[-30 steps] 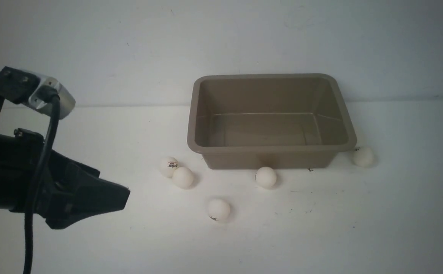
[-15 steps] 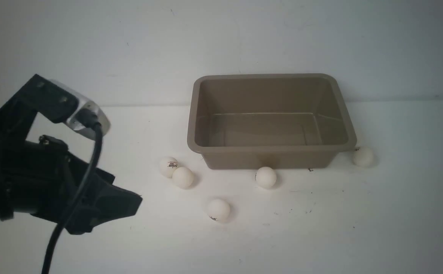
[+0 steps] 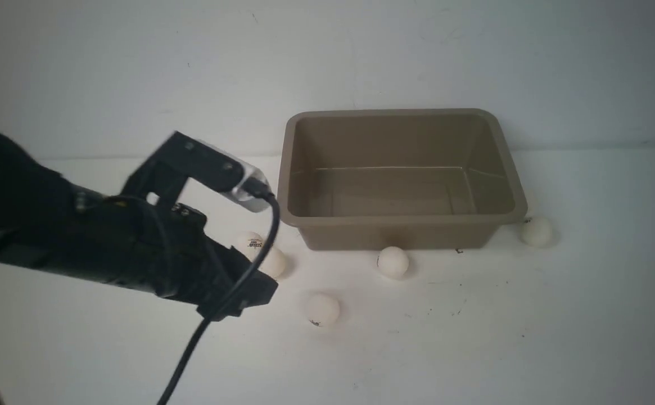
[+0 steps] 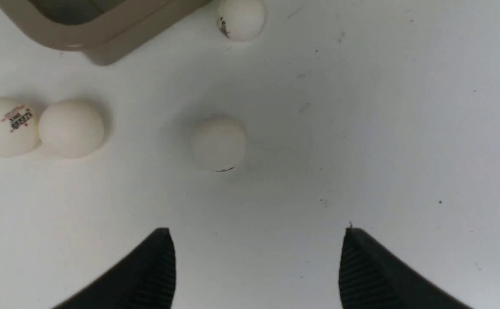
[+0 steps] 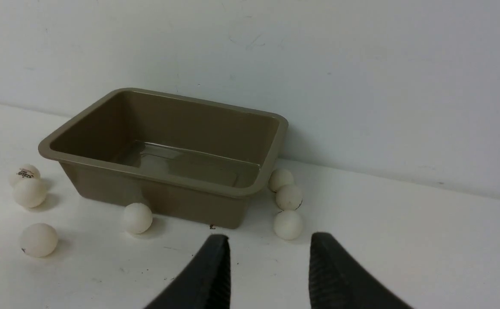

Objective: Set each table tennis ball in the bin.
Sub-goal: Use the left arm to clamp the table tennis ball closest to it

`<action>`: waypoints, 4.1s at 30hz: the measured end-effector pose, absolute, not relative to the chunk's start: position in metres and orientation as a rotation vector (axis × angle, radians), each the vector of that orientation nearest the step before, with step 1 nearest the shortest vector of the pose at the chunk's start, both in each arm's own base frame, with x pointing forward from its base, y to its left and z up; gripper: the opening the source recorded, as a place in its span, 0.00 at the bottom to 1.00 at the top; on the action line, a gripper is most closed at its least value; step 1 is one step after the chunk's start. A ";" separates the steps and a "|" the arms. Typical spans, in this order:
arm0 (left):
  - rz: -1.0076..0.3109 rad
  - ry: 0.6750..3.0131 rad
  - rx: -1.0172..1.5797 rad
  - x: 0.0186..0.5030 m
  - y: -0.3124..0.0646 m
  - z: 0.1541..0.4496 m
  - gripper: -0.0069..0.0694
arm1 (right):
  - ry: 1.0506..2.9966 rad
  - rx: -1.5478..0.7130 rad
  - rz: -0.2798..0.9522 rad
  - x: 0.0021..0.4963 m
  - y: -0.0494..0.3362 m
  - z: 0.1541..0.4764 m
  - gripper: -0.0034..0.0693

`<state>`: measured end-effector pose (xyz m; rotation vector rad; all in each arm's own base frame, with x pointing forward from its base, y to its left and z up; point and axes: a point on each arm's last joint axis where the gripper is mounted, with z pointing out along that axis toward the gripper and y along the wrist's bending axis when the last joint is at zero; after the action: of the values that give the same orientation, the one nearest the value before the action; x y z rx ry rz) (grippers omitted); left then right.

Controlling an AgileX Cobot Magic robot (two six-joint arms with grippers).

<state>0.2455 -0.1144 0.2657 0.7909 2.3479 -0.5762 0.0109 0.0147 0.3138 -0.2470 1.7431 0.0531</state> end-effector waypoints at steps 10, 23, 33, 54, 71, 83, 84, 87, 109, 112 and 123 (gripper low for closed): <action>-0.594 2.407 0.904 0.274 -0.153 0.227 0.79 | 1.752 -0.270 0.039 0.011 0.015 0.313 0.38; -0.622 2.478 0.877 0.300 -0.183 0.198 0.79 | 1.767 -0.281 0.015 0.011 0.014 0.311 0.38; -0.587 2.485 0.854 0.312 -0.186 0.184 0.79 | 1.767 -0.281 0.013 0.011 0.014 0.311 0.38; -0.523 2.487 0.886 0.317 -0.195 0.159 0.74 | 1.753 -0.278 0.009 0.011 0.013 0.313 0.38; -0.506 2.463 0.910 0.317 -0.199 0.158 0.74 | 1.748 -0.278 0.003 0.011 0.013 0.313 0.38; -0.525 2.493 0.927 0.315 -0.199 0.152 0.74 | 1.721 -0.271 -0.002 0.012 0.013 0.315 0.38; -0.525 2.493 0.927 0.315 -0.199 0.152 0.74 | 1.721 -0.271 -0.002 0.012 0.013 0.315 0.38; -0.531 2.495 0.920 0.315 -0.200 0.152 0.74 | 1.717 -0.270 -0.003 0.012 0.013 0.316 0.38; -0.539 2.506 0.940 0.316 -0.201 0.143 0.74 | 1.674 -0.257 -0.010 0.012 0.012 0.320 0.38; -0.549 2.514 0.932 0.316 -0.202 0.140 0.74 | 1.674 -0.257 -0.010 0.012 0.012 0.320 0.38; -0.564 2.516 0.914 0.316 -0.203 0.140 0.57 | 1.672 -0.257 -0.010 0.012 0.012 0.320 0.38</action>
<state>0.3162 -0.2026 0.1400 0.9139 2.5156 -0.5639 0.0123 0.0120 0.3199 -0.2567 1.6725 -0.0100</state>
